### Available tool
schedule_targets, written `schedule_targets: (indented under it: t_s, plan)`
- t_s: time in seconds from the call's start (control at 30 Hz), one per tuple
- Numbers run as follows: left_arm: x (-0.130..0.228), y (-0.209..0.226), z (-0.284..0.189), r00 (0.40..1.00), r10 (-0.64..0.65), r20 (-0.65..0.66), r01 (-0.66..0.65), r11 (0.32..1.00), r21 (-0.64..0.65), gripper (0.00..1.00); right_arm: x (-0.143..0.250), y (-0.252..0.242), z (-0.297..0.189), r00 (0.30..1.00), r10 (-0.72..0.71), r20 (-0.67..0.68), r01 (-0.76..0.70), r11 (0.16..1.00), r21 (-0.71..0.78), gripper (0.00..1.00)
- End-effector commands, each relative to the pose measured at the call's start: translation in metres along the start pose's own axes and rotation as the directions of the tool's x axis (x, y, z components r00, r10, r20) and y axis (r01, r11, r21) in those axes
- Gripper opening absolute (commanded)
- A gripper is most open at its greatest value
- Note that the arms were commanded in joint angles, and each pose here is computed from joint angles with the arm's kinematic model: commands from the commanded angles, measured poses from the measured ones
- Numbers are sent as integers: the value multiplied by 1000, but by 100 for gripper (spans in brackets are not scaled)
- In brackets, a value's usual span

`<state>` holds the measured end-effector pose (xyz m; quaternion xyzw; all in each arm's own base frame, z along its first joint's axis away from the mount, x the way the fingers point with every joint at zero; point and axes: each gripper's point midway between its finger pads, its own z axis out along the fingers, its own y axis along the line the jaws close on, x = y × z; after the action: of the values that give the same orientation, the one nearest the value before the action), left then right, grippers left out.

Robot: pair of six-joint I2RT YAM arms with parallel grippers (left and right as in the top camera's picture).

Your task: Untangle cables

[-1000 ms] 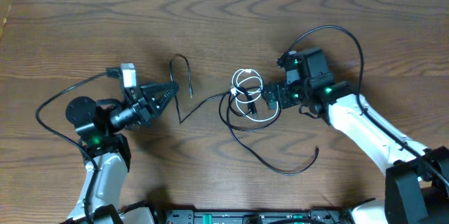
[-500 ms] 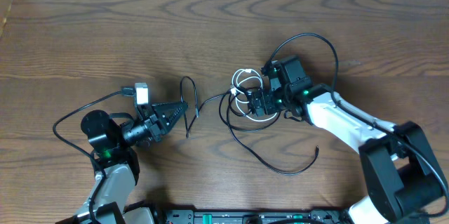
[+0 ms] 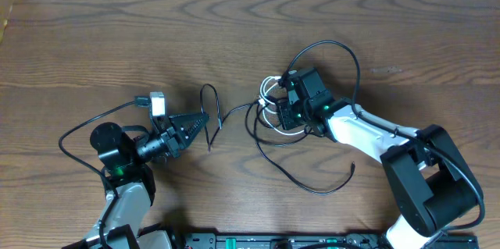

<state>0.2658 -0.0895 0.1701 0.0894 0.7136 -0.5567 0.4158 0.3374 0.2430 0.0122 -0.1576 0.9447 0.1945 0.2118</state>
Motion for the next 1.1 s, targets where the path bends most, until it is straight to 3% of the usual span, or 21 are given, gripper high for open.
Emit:
schedule_targets:
  t_s: [0.0, 0.3, 0.43, 0.53, 0.67, 0.73, 1.07]
  plan:
    - [1, 2, 0, 999, 34, 7, -34, 999, -11, 8, -3, -6, 2, 1000, 9, 3, -9, 999, 39, 1]
    - [-2, 29, 0, 998, 2, 62, 7, 989, -146, 7, 3, -37, -8, 996, 88, -2, -86, 974, 211, 1]
    - [27, 71, 1, 996, -84, 37, 92, 929, -359, 7, -5, -53, -33, 990, 143, 16, -141, 940, 309, 1]
    - [48, 83, 7, 997, -72, -35, 49, 896, -442, 8, -16, -61, -56, 988, 151, 37, -154, 920, 361, 1]
    - [54, 76, 24, 996, -25, -85, -15, 901, -434, 14, -32, -60, -84, 984, 161, 72, -176, 915, 364, 1]
    - [61, 73, 35, 993, 1, -120, -54, 894, -445, 21, -42, -53, -102, 982, 165, 95, -187, 924, 333, 1]
    - [72, 52, 67, 979, 62, -193, -136, 907, -400, 26, -69, -9, -168, 981, 91, 172, -118, 982, 151, 1]
